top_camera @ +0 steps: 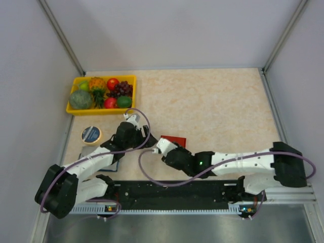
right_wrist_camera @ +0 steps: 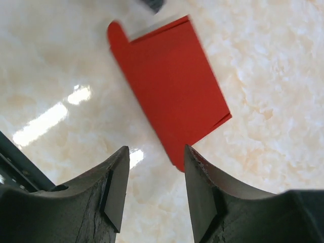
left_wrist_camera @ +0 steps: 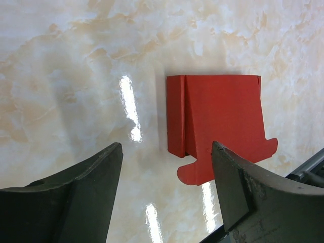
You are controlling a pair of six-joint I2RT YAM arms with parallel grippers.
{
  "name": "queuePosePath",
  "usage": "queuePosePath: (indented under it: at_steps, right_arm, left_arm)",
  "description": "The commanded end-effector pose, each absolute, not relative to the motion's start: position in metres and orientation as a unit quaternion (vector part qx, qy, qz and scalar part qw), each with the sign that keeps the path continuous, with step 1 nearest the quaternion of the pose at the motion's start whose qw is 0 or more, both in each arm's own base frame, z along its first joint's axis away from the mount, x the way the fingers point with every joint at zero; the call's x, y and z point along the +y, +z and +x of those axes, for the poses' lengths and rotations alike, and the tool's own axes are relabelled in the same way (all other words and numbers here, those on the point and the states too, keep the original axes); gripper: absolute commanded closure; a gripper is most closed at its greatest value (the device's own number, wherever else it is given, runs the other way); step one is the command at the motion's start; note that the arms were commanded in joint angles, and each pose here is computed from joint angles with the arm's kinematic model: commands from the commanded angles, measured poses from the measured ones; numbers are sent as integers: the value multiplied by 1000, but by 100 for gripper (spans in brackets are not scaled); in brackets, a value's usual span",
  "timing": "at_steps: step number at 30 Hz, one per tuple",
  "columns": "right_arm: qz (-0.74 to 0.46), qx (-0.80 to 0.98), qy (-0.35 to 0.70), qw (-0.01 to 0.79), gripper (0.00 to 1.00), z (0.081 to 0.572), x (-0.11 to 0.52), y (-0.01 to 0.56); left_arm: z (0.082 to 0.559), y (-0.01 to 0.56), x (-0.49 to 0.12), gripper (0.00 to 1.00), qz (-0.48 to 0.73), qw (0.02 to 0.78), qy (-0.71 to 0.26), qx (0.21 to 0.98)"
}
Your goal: Fold the paper box
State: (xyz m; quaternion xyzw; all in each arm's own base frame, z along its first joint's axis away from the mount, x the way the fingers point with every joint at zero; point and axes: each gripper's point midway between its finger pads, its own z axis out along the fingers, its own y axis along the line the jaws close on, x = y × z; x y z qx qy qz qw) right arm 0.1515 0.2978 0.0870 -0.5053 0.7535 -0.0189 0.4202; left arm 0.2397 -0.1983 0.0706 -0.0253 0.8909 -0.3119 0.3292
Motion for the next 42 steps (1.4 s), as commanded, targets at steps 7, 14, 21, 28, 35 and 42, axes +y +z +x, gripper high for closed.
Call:
queuePosePath:
  at_steps: [7,14,21,28,35,42]
  right_arm:
    - [-121,890,184,400,63,230,257,131]
    - [-133,890,270,342,66,234,282,103]
    - [-122,919,229,298,67,228,270,50]
    - [-104,932,195,287,67,226,251,26]
    - [-81,938,178,286,72,222,229,13]
    - [-106,921,221,304,78,220,241,24]
  left_arm:
    - [255,77,-206,26,-28,324,-361,874]
    - [260,70,-219,25,-9,293,-376,879]
    - [260,54,-220,29,-18,268,-368,890]
    - [257,50,-224,28,-22,252,-379,890]
    - [252,49,-229,30,-31,238,-398,886]
    - [245,44,-225,38,-33,239,-394,887]
